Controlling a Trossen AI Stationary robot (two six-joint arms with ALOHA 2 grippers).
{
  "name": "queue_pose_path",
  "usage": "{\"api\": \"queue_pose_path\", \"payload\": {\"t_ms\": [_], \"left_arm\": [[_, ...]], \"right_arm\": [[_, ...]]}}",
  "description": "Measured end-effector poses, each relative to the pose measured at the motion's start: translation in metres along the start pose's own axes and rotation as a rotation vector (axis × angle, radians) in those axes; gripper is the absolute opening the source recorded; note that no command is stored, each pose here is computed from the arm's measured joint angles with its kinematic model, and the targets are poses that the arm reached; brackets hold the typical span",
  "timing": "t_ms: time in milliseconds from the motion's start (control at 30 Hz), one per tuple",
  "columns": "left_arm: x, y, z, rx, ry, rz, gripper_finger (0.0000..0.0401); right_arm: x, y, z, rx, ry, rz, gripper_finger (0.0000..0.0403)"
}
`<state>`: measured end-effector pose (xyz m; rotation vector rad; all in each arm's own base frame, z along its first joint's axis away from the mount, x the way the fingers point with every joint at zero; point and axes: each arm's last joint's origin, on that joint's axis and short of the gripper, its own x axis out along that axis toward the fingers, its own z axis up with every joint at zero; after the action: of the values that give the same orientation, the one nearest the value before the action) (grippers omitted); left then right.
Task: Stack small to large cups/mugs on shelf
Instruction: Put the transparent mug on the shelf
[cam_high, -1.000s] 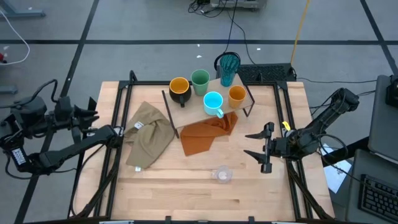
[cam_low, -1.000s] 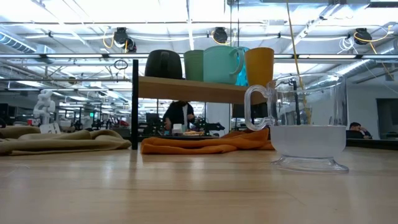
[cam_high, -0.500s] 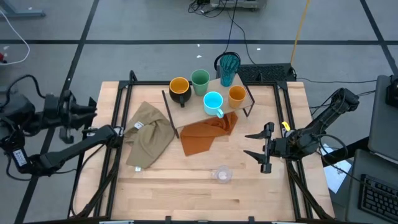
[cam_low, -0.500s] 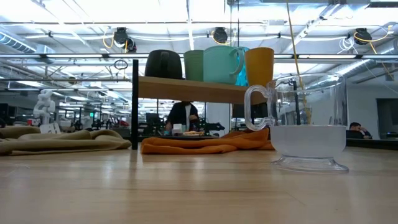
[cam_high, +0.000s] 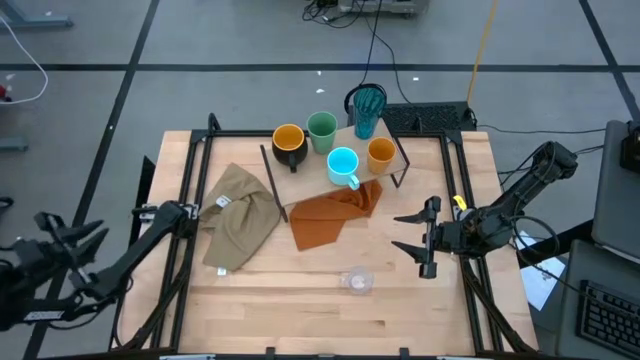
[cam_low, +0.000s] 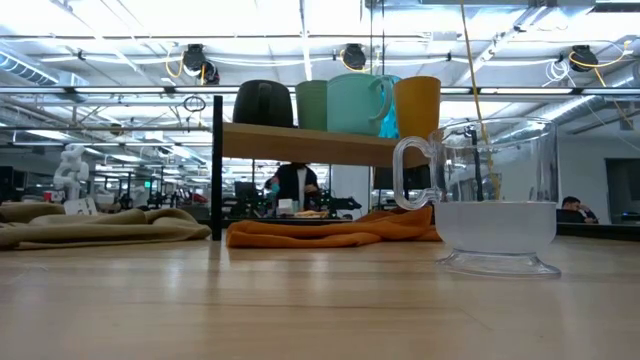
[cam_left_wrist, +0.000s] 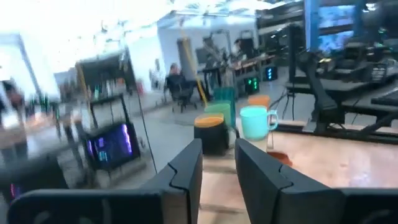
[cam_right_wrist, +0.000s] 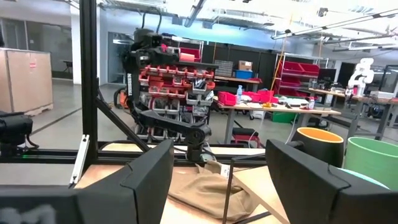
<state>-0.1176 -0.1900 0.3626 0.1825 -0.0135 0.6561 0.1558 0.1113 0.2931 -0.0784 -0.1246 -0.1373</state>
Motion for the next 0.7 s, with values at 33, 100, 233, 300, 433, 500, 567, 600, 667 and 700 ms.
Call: {"api": "queue_pose_path", "payload": {"t_ms": [33,100,233,300,433,500,567,600,667,700], "left_arm": [[-0.001,0.0,-0.006,-0.036,0.016,0.012,0.0097],[0.003,0.0,-0.012,-0.088,0.033,-0.002,0.0097],[0.023,-0.002,-0.014,-0.125,0.082,-0.145,0.0097],[0.043,-0.003,-0.018,-0.142,0.13,-0.19,0.0097],[0.078,-0.007,-0.03,-0.2,0.242,-0.205,0.0097],[0.09,-0.007,-0.037,-0.172,0.282,-0.209,0.0097],[0.098,-0.007,-0.04,-0.138,0.286,-0.229,0.0097],[0.101,-0.007,-0.041,-0.131,0.292,-0.232,0.0097],[0.104,-0.006,-0.041,-0.114,0.287,-0.228,0.0097],[0.104,-0.006,-0.04,-0.107,0.277,-0.227,0.0097]], "right_arm": [[0.0,0.0,0.0,-0.001,0.0,0.0,0.0247],[0.0,0.0,0.0,-0.001,0.0,0.0,0.0247],[0.0,0.0,0.0,-0.001,0.001,-0.001,0.0247],[0.0,0.0,0.0,-0.002,0.002,-0.001,0.0247],[0.002,-0.002,-0.001,0.009,0.004,-0.012,0.0247],[0.002,-0.004,-0.001,0.055,0.009,-0.023,0.0247],[0.003,-0.007,-0.002,0.09,0.036,-0.017,0.0247],[0.003,-0.007,-0.001,0.1,0.063,0.001,0.0247],[0.006,-0.008,0.001,0.125,0.158,0.047,0.0247],[0.008,-0.008,0.002,0.131,0.214,0.05,0.0247]]}}
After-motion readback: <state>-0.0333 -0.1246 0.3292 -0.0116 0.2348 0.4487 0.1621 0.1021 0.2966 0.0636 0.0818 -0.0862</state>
